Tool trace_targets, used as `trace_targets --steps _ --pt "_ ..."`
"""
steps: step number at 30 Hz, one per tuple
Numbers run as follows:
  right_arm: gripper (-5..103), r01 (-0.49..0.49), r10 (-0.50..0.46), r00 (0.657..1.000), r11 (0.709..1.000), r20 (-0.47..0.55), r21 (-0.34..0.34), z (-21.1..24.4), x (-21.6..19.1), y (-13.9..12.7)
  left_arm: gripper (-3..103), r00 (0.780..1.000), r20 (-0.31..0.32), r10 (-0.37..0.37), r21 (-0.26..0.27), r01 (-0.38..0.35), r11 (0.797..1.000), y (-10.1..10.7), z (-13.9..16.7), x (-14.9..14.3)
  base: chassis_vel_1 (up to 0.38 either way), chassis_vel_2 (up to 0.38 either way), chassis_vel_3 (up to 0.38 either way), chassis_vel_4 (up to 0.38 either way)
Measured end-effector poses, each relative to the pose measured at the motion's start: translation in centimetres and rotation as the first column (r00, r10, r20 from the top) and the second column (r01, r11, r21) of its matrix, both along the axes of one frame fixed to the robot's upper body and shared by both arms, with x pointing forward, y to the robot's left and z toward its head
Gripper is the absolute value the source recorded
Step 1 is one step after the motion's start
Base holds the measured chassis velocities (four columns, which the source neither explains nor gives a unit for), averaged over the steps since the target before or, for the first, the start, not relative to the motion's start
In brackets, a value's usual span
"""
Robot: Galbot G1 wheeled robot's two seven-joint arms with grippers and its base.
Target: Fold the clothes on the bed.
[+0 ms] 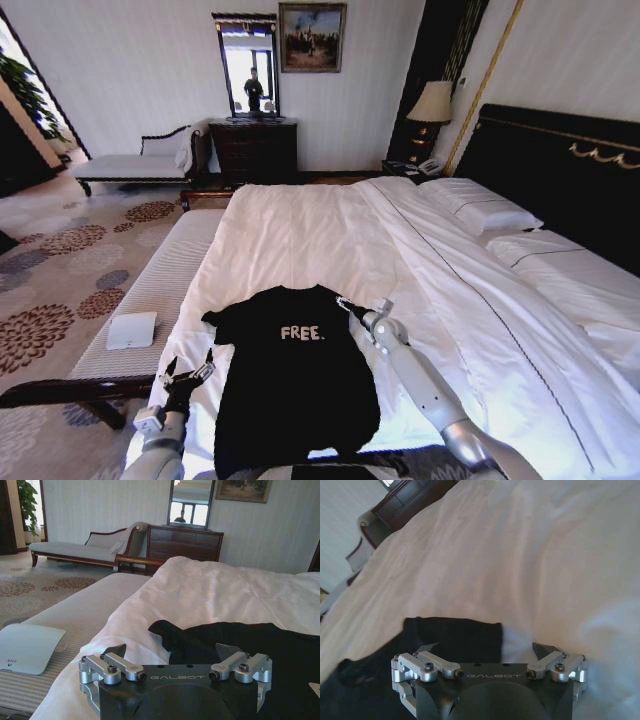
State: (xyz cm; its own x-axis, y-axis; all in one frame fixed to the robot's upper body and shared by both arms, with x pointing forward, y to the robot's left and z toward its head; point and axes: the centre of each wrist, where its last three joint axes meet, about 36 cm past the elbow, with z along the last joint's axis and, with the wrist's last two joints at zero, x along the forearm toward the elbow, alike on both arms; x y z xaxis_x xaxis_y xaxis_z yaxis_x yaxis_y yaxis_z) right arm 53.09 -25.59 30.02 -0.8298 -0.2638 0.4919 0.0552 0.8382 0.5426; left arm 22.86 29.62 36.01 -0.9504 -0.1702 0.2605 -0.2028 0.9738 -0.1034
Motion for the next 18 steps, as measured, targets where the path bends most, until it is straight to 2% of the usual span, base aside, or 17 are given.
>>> trace_targets --steps 7,11,13,16,17,18 --pt "103 0.019 -0.019 1.000 1.000 -0.020 0.010 -0.83 0.00 -0.17 100 1.000 -0.004 0.006 0.003 -0.006 1.000 0.12 -0.03 -0.17 0.000 0.000 0.000 0.000" --pt "85 0.034 -0.033 0.999 0.999 -0.033 0.040 -0.68 0.79 0.30 100 1.000 -0.003 0.012 0.005 -0.012 1.000 0.26 0.09 -0.28 0.000 0.000 0.000 0.000" --pt "85 0.034 -0.032 0.999 0.999 -0.036 0.043 -0.65 0.85 0.33 100 1.000 -0.002 0.013 0.006 -0.013 1.000 0.30 0.12 -0.28 0.000 0.000 0.000 0.000" --pt "68 0.028 -0.026 0.999 0.998 -0.038 0.048 -0.63 0.73 0.49 100 1.000 -0.001 0.015 0.006 -0.015 1.000 0.37 0.15 -0.26 0.000 0.000 0.000 0.000" --pt "68 0.028 -0.026 0.999 0.998 -0.038 0.048 -0.63 0.73 0.49 100 1.000 -0.001 0.015 0.006 -0.015 1.000 0.37 0.15 -0.26 0.000 0.000 0.000 0.000" --pt "63 0.026 -0.024 0.999 0.998 -0.039 0.049 -0.62 0.68 0.56 100 1.000 0.000 0.016 0.006 -0.016 1.000 0.36 0.15 -0.25 0.000 0.000 0.000 0.000"
